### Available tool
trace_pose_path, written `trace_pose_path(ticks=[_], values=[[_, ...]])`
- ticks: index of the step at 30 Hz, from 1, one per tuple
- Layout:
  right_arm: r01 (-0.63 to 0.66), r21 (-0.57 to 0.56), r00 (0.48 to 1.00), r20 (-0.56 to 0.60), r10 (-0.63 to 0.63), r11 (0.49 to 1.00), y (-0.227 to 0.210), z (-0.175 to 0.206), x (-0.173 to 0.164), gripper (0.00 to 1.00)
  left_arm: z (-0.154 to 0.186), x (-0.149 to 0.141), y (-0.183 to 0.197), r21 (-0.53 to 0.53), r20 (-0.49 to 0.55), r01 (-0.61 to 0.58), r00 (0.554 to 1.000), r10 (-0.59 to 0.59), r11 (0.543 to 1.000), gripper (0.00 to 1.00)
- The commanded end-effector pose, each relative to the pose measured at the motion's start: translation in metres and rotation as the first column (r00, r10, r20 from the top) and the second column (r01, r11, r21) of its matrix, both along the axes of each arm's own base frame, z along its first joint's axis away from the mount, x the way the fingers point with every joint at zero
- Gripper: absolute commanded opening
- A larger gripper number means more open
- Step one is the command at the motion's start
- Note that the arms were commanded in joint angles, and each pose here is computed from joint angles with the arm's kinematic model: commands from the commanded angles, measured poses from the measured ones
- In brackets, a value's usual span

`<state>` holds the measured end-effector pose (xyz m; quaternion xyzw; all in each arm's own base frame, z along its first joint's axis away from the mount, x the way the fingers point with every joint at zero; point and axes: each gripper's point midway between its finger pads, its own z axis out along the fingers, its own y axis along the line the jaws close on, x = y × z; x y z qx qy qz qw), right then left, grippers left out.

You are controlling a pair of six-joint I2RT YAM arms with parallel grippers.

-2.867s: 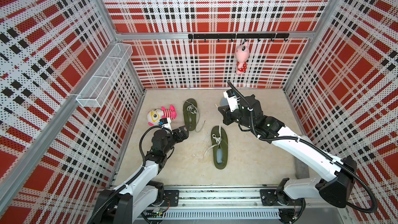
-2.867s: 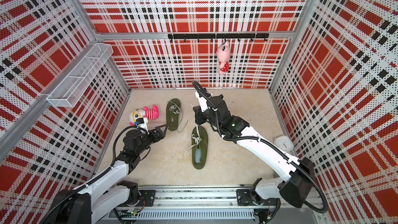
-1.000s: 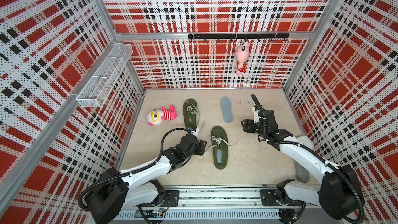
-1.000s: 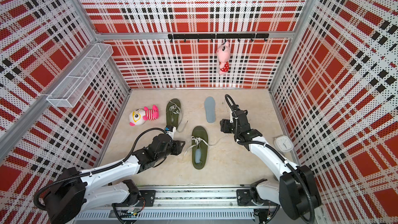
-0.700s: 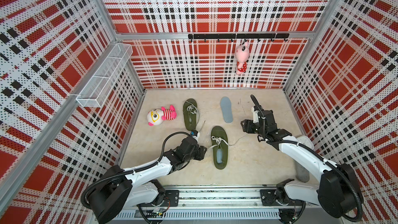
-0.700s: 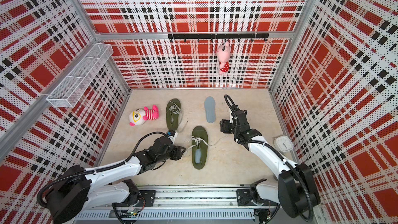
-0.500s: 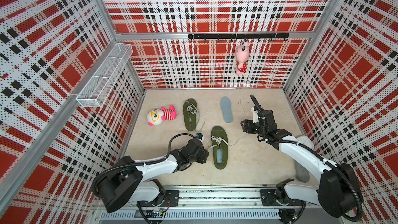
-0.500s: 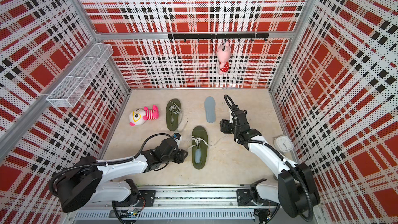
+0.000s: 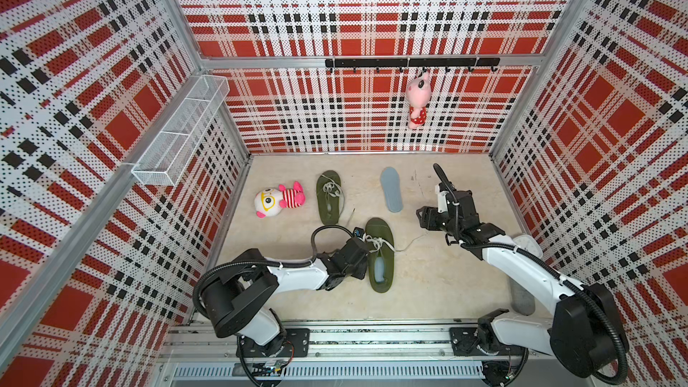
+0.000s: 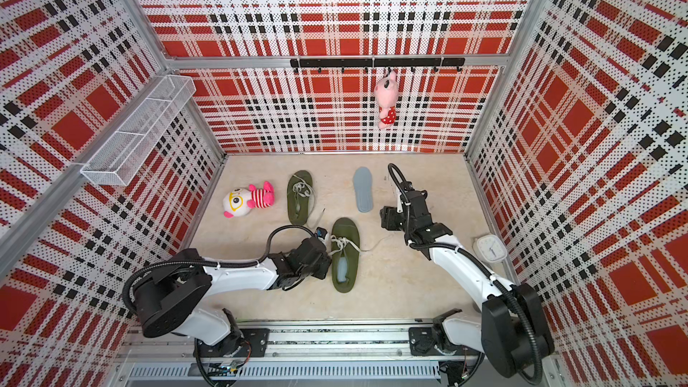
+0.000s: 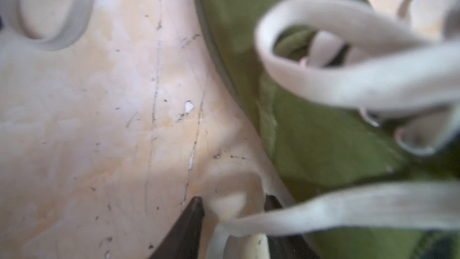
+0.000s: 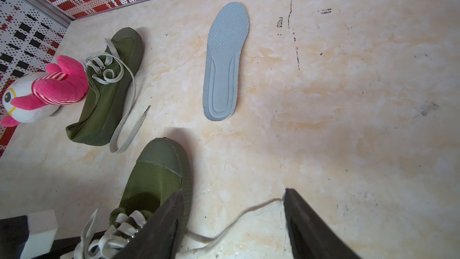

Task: Remove the insole from the shoe
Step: Untie the shoelace on the shoe.

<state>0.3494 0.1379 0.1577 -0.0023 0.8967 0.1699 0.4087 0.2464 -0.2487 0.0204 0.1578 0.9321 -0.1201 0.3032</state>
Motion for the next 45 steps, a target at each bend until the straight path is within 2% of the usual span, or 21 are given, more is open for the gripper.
trace_pose_path(ticks=[1, 6, 8, 12, 18, 24, 26, 28, 31, 33, 36, 40, 45], values=[[0.005, 0.0, 0.999, 0.038, -0.005, 1.0, -0.003, 0.013, 0.001, 0.67, 0.0, 0.006, 0.009, 0.062, 0.033, -0.029, 0.999, 0.027, 0.998, 0.32], [-0.01, 0.007, 0.999, 0.037, 0.01, 1.0, 0.0, 0.012, -0.001, 0.67, 0.021, 0.012, 0.015, 0.036, 0.092, -0.061, 0.994, 0.058, 0.997, 0.1], [-0.095, 0.038, 0.994, 0.049, 0.093, 0.995, 0.014, 0.015, -0.003, 0.67, 0.032, 0.014, 0.017, 0.006, 0.108, -0.064, 0.992, 0.063, 0.998, 0.04], [-0.227, 0.105, 0.974, 0.025, 0.226, 0.968, 0.038, 0.015, -0.012, 0.67, 0.05, 0.018, 0.028, -0.049, 0.133, -0.098, 0.986, 0.104, 0.994, 0.02], [-0.294, 0.113, 0.954, -0.018, 0.298, 0.949, 0.057, 0.004, -0.028, 0.67, 0.063, 0.023, 0.06, -0.189, 0.119, -0.157, 0.976, 0.181, 0.969, 0.03], [-0.358, 0.07, 0.93, -0.062, 0.362, 0.931, 0.085, -0.01, -0.05, 0.67, 0.044, 0.019, 0.093, -0.285, 0.03, -0.241, 0.965, 0.26, 0.928, 0.1], [-0.377, 0.075, 0.92, -0.082, 0.382, 0.923, 0.096, -0.015, -0.058, 0.67, 0.04, 0.018, 0.099, -0.327, 0.006, -0.258, 0.961, 0.275, 0.909, 0.22], [-0.396, 0.091, 0.91, -0.096, 0.404, 0.914, 0.107, -0.018, -0.065, 0.66, 0.043, 0.017, 0.099, -0.358, 0.008, -0.25, 0.963, 0.27, 0.9, 0.29], [-0.388, 0.144, 0.902, -0.143, 0.407, 0.911, 0.117, -0.021, -0.072, 0.63, 0.057, 0.019, 0.103, -0.379, 0.039, -0.236, 0.962, 0.271, 0.895, 0.44], [-0.378, 0.181, 0.897, -0.171, 0.408, 0.908, 0.12, -0.022, -0.074, 0.62, 0.07, 0.022, 0.11, -0.396, 0.067, -0.233, 0.957, 0.281, 0.888, 0.5], [-0.364, 0.245, 0.886, -0.206, 0.415, 0.899, 0.129, -0.02, -0.077, 0.6, 0.096, 0.025, 0.108, -0.465, 0.123, -0.184, 0.955, 0.27, 0.866, 0.52], [-0.38, 0.355, 0.846, -0.24, 0.476, 0.854, 0.149, -0.019, -0.08, 0.54, 0.126, 0.022, 0.079, -0.568, 0.171, -0.047, 0.97, 0.174, 0.822, 0.53], [-0.361, 0.419, 0.829, -0.265, 0.493, 0.833, 0.165, -0.024, -0.072, 0.43, 0.138, 0.015, 0.033, -0.607, 0.189, 0.084, 0.981, 0.04, 0.79, 0.52]])
